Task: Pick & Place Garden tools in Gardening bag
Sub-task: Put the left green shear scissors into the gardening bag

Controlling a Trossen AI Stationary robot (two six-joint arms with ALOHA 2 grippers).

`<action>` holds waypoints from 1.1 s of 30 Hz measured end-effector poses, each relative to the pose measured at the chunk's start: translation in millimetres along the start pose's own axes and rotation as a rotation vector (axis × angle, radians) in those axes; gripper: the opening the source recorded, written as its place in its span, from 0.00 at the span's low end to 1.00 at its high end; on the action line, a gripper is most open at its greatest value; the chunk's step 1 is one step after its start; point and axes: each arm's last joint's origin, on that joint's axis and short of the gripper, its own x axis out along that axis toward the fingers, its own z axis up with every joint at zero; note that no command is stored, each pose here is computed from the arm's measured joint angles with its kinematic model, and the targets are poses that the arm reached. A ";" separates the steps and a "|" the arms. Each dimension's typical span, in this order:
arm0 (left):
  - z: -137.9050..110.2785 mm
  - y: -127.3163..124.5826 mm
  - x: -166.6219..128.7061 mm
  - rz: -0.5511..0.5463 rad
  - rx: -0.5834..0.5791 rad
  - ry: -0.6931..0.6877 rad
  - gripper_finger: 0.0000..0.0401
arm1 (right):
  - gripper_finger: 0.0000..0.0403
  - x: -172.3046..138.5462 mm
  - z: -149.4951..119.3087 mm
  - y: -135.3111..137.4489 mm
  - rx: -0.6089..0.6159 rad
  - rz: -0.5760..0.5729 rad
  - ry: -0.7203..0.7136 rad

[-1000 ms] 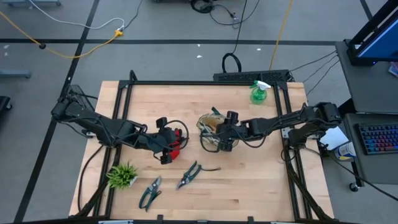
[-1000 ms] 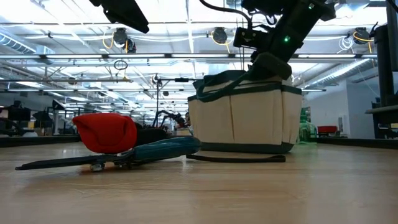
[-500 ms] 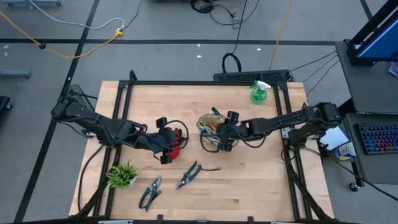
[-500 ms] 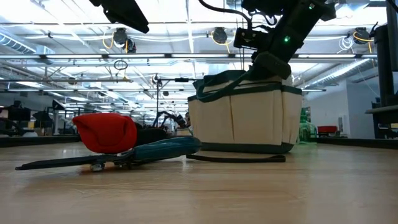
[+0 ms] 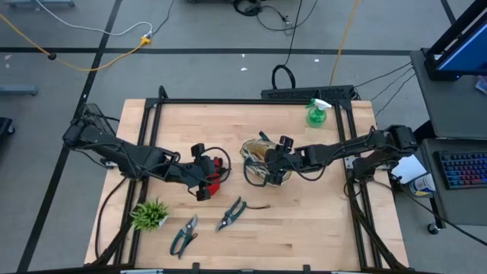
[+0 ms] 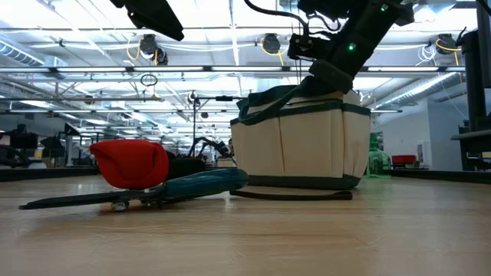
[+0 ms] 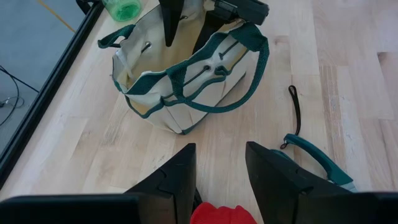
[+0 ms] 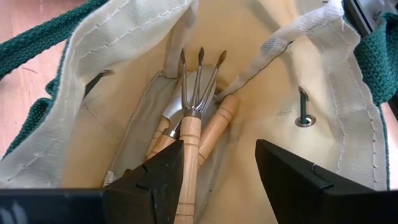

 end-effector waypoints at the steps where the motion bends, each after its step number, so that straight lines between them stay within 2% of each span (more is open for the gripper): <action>1: 0.1 0.0 0.0 0.000 0.000 0.000 0.36 | 0.48 0.0 0.0 0.0 0.000 0.000 0.000; 33: 0.0 0.0 0.1 0.001 0.009 0.000 0.36 | 0.49 -0.2 0.1 0.0 -0.002 0.001 -0.001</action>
